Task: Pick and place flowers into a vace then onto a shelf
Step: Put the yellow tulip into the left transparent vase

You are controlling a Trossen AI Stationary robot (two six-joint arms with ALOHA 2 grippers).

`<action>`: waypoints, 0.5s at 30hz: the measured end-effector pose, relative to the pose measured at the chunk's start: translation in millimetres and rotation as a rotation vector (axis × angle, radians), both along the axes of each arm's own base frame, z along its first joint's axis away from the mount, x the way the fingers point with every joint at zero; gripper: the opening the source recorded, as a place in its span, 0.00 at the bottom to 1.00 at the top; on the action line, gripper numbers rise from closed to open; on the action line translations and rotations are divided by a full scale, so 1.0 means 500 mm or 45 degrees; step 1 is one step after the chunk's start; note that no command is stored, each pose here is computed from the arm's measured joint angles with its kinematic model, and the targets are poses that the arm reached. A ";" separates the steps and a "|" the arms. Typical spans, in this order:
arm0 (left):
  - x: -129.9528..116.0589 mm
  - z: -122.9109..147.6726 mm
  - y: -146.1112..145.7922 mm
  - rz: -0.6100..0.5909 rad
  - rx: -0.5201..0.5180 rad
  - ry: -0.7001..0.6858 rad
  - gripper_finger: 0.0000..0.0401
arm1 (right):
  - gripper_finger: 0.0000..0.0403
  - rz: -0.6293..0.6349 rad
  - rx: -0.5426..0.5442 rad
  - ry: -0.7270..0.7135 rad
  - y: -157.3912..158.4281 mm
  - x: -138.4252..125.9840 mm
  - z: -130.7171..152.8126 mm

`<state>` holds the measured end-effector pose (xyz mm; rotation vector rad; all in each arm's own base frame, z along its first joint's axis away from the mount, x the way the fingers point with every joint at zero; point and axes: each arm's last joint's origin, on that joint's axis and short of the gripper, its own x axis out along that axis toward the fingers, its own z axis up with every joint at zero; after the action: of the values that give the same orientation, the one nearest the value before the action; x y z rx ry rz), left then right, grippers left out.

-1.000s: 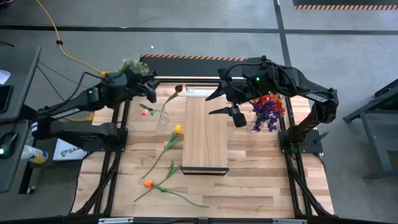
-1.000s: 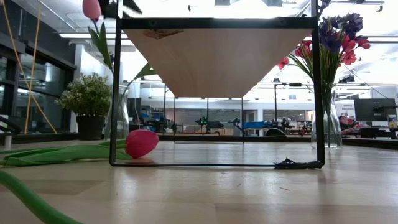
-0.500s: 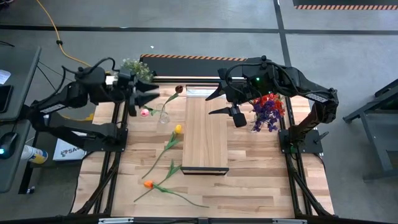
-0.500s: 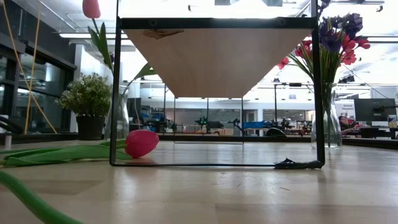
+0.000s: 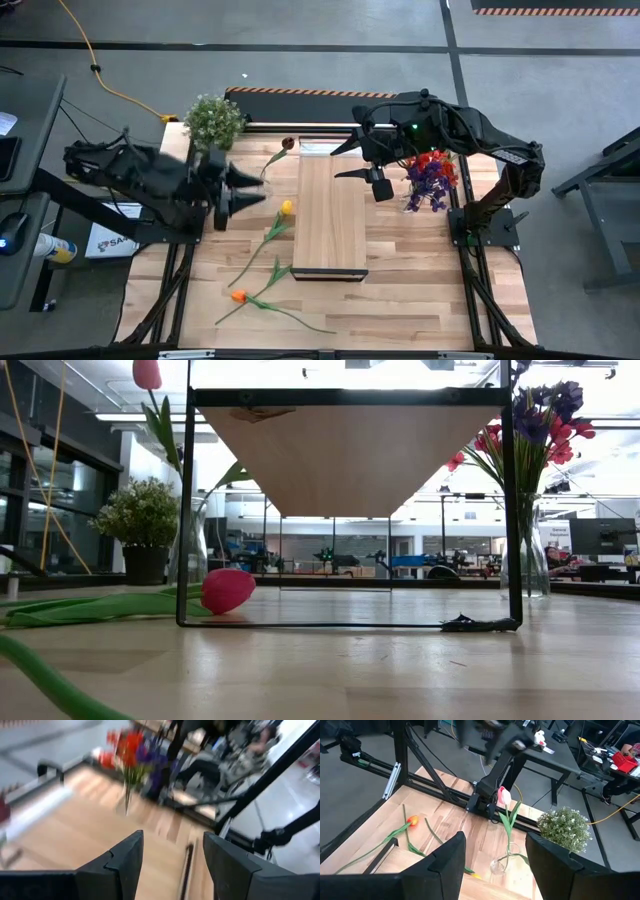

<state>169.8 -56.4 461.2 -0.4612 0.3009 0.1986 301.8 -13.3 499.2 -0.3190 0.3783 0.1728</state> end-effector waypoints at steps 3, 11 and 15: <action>0.005 -0.007 -0.034 0.038 -0.092 0.119 0.60 | 0.49 -0.001 0.000 0.000 0.000 0.000 0.000; 0.031 -0.068 -0.111 0.229 -0.329 0.441 0.60 | 0.49 0.001 0.001 -0.002 0.000 0.000 0.000; 0.045 -0.109 -0.145 0.350 -0.420 0.591 0.60 | 0.49 0.002 0.001 -0.006 0.000 0.000 0.001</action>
<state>192.4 -129.0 406.8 -0.7839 0.7321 0.5320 301.9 -13.2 499.7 -0.3188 0.3735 0.1738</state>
